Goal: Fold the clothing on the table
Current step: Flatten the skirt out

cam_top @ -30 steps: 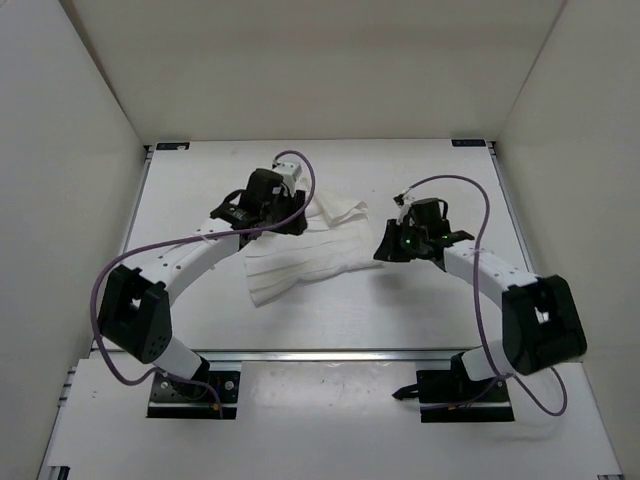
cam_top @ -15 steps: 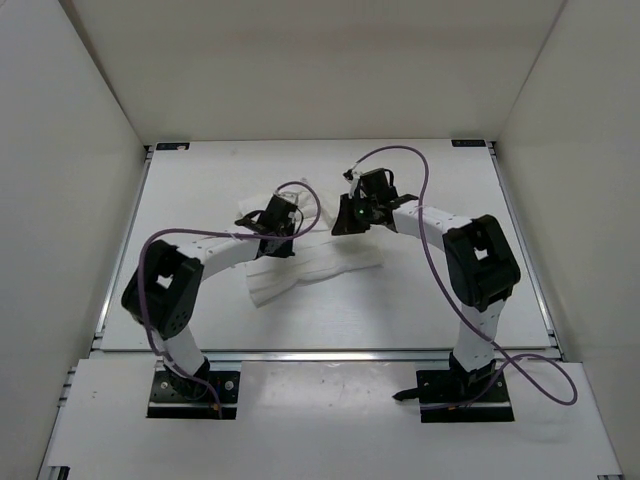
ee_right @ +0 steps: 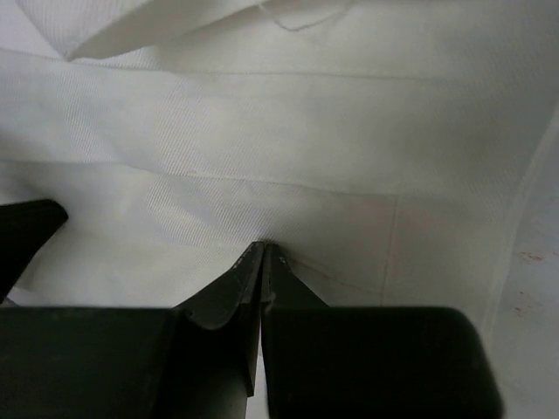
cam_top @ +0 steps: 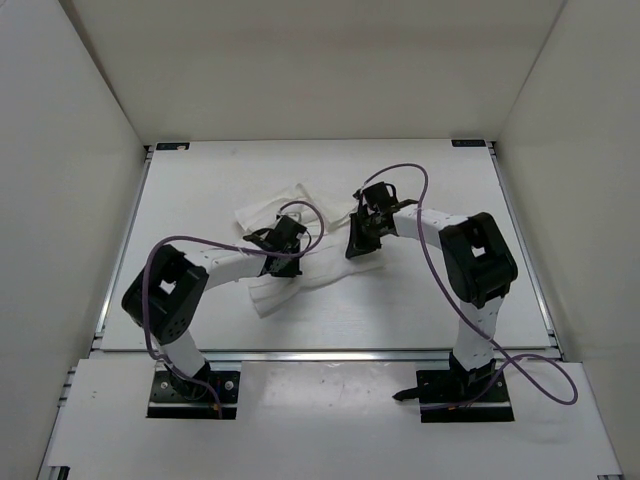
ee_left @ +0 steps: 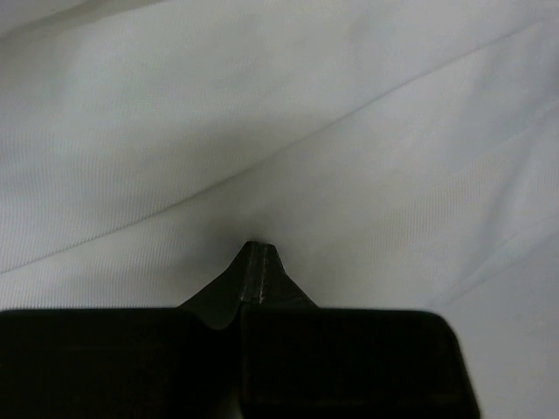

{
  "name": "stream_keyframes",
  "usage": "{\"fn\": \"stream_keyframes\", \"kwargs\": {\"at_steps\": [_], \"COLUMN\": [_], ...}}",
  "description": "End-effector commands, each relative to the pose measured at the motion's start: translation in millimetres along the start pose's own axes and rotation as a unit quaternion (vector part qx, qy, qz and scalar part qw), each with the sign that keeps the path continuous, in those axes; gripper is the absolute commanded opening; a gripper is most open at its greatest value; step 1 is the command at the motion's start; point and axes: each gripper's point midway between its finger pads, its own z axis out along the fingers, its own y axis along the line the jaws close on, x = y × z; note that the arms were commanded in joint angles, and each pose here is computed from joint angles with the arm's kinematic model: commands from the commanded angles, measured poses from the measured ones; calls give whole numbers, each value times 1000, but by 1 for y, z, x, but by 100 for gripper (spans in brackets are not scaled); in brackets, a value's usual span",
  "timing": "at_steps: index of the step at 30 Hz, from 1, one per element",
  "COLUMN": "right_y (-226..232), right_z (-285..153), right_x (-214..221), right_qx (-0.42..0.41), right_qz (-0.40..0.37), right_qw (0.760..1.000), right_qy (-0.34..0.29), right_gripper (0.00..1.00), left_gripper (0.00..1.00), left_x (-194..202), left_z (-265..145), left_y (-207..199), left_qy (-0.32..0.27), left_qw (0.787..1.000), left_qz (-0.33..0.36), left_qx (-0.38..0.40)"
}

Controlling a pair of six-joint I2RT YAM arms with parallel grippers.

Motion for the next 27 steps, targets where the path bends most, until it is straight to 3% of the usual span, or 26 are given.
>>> {"fn": "stream_keyframes", "kwargs": {"at_steps": [1,9,13,16,22,24,27], "right_y": [-16,-39,-40,-37,-13,10,38], "right_z": [3,10,9,0,-53,-82,-85], "right_x": [8,-40,-64,-80,-109,-109,-78], "right_qx": [22,40,57,46,23,-1,-48], "right_qz": [14,-14,-28,-36,-35,-44,-32], "right_qw": [1000,999,998,998,995,992,991], "right_qy": [16,5,-1,-31,-85,-118,-117], "right_gripper": [0,0,0,0,2,2,2], "left_gripper": [0,0,0,0,0,0,0], "left_x": [47,77,67,39,-52,-75,-79], "left_z": [-17,-62,-61,-60,-80,-76,-54], "left_y": [-10,-75,-82,-74,-51,-38,-21], "left_qy": [60,85,84,73,-20,-41,-27], "left_qw": [998,986,986,984,985,987,992], "left_qz": [-1,22,28,4,-7,-8,12], "left_qx": [16,142,142,162,169,155,120]}}
